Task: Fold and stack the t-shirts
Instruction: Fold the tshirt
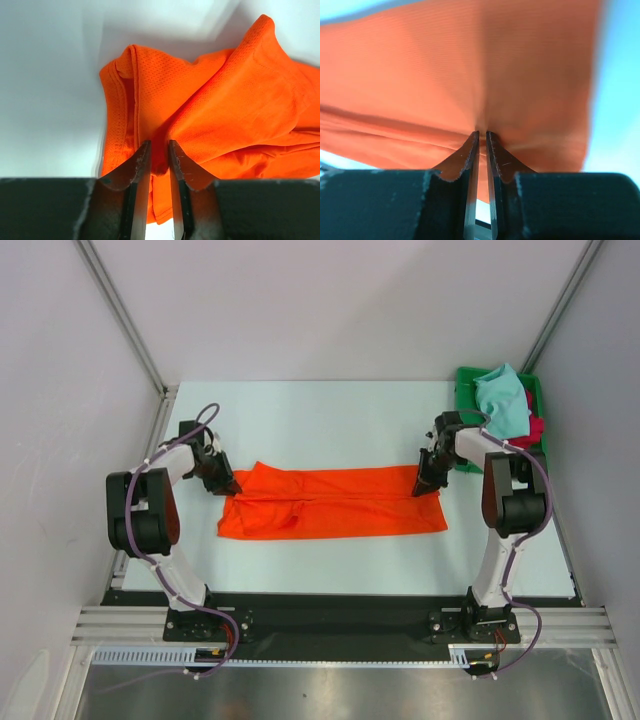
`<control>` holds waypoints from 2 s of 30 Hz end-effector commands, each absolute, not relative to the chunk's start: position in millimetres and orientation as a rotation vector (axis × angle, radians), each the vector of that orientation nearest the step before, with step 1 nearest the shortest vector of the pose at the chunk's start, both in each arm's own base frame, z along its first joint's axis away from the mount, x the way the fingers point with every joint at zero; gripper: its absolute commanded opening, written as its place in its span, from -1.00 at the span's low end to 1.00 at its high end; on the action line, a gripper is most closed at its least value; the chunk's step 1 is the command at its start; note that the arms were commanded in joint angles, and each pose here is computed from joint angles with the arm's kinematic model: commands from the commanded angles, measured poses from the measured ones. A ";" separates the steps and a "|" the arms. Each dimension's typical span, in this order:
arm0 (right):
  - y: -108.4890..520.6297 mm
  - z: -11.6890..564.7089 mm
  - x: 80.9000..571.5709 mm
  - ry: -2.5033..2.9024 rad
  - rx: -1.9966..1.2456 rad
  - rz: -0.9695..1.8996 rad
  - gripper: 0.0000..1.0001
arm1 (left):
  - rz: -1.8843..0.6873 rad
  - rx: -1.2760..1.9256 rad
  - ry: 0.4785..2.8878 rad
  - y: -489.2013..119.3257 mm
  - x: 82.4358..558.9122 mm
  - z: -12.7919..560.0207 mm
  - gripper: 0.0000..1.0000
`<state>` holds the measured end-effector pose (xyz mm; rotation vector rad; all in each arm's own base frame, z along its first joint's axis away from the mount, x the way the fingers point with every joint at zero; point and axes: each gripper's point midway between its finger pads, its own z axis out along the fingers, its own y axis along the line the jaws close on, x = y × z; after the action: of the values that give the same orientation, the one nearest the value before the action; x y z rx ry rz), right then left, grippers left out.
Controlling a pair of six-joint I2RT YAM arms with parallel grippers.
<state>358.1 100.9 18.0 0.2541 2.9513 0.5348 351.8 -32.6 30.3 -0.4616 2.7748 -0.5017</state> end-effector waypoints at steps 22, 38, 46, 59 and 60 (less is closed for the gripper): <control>348.5 138.8 411.0 2.532 -0.205 1.245 -0.13 | -0.654 -0.410 2.637 -44.8 393.7 61.6 0.04; 338.0 72.7 372.5 2.729 -0.147 1.287 -0.27 | -0.659 -0.405 2.708 -46.0 383.0 32.2 -0.26; 326.7 38.8 357.6 2.839 -0.105 1.223 -0.34 | -0.632 -0.397 2.649 -44.0 381.1 56.9 -0.87; 319.2 20.2 354.9 2.882 -0.055 1.242 -0.37 | -0.603 -0.435 2.684 -45.4 332.7 55.7 -0.99; 318.7 19.0 353.9 2.887 -0.054 1.240 -0.37 | -0.593 -0.439 2.687 -44.4 330.7 54.0 -0.99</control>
<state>355.9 322.0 27.7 -0.0627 2.8652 1.2440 339.9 -48.2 53.2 -0.4241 2.6910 -0.6249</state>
